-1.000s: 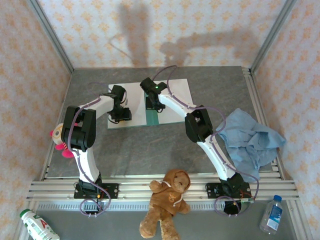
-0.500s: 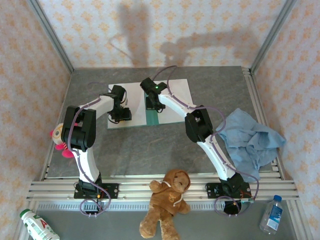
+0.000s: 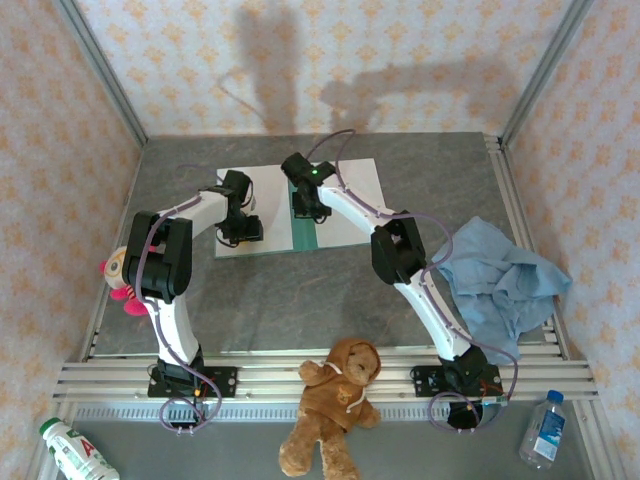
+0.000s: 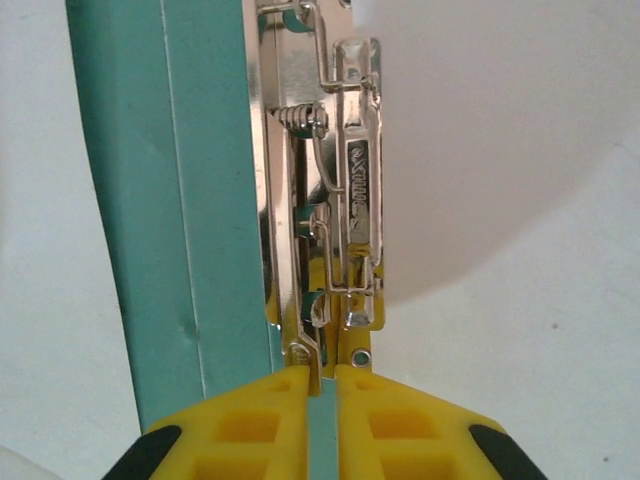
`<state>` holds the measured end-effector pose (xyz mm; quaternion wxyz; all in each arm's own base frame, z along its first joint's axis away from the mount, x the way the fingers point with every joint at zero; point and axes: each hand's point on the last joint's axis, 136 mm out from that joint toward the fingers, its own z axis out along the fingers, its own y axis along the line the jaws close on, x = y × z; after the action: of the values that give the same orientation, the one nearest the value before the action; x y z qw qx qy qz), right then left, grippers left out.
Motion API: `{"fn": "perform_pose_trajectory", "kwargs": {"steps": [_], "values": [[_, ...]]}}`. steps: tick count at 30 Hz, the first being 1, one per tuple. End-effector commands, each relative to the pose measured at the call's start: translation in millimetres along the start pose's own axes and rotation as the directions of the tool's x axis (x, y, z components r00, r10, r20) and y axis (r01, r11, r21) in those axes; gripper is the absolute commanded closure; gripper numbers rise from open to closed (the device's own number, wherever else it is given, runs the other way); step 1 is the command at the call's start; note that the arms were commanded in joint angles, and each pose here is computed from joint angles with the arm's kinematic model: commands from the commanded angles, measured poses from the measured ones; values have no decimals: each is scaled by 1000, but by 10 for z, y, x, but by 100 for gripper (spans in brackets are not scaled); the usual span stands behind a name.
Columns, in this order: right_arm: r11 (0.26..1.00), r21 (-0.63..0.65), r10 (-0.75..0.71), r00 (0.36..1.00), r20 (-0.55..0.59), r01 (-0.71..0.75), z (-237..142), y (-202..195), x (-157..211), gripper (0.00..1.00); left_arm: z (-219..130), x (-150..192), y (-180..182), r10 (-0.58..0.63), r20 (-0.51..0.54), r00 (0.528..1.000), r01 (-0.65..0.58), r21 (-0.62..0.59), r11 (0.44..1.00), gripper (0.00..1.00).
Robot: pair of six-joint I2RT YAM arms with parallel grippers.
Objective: Put the files into the folder
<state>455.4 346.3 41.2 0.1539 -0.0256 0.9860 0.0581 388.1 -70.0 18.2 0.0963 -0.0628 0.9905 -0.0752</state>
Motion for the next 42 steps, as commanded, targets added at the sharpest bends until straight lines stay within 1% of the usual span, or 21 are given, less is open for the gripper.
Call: {"fn": "perform_pose_trajectory", "kwargs": {"steps": [1, 5, 11, 16, 21, 27, 31, 33, 35, 36, 39, 42], "values": [[998, 62, 6, 999, -37, -4, 77, -194, 39, 86, 178, 301, 145, 2, -130, 992, -9, -57, 998, 64], [999, 51, 9, 999, -32, -7, 31, -183, 2, 85, 180, 303, 148, 1, -131, 991, -9, -59, 998, 64], [1000, 9, 18, 1000, -19, -17, -130, -128, -75, 81, 175, 296, 158, -1, -131, 991, -7, -66, 998, 64], [998, -51, 27, 1000, 2, -27, -413, -62, -160, 80, 171, 284, 171, 1, -131, 991, -11, -76, 997, 64], [994, -104, 45, 999, 25, -42, -749, -76, -262, 80, 149, 234, 181, 3, -123, 992, -14, -90, 996, 64], [989, -134, 64, 996, 69, -54, -1157, -203, -367, 80, -35, 66, 101, 10, -76, 997, -15, -70, 997, 63], [987, -144, 82, 992, 94, -68, -1359, -347, -408, 79, -257, -106, 48, 18, -30, 999, -20, -66, 998, 54], [988, -133, 92, 990, 106, -78, -1418, -465, -412, 79, -395, -211, 16, 18, 0, 1000, -18, -65, 998, 47], [986, -135, 109, 989, 99, -95, -1413, -575, -396, 79, -482, -270, 30, 13, 17, 1000, -12, -83, 996, 40], [984, -135, 126, 987, 95, -113, -1402, -656, -391, 79, -629, -323, 29, 9, 54, 998, -5, -88, 996, 36], [979, -128, 167, 982, 84, -156, -1314, -884, -348, 79, -758, -382, 96, -15, 99, 995, 26, -114, 993, 28], [973, -108, 213, 975, 64, -206, -1146, -1143, -274, 79, -831, -405, 284, -62, 149, 987, 88, -173, 981, 24]]}}
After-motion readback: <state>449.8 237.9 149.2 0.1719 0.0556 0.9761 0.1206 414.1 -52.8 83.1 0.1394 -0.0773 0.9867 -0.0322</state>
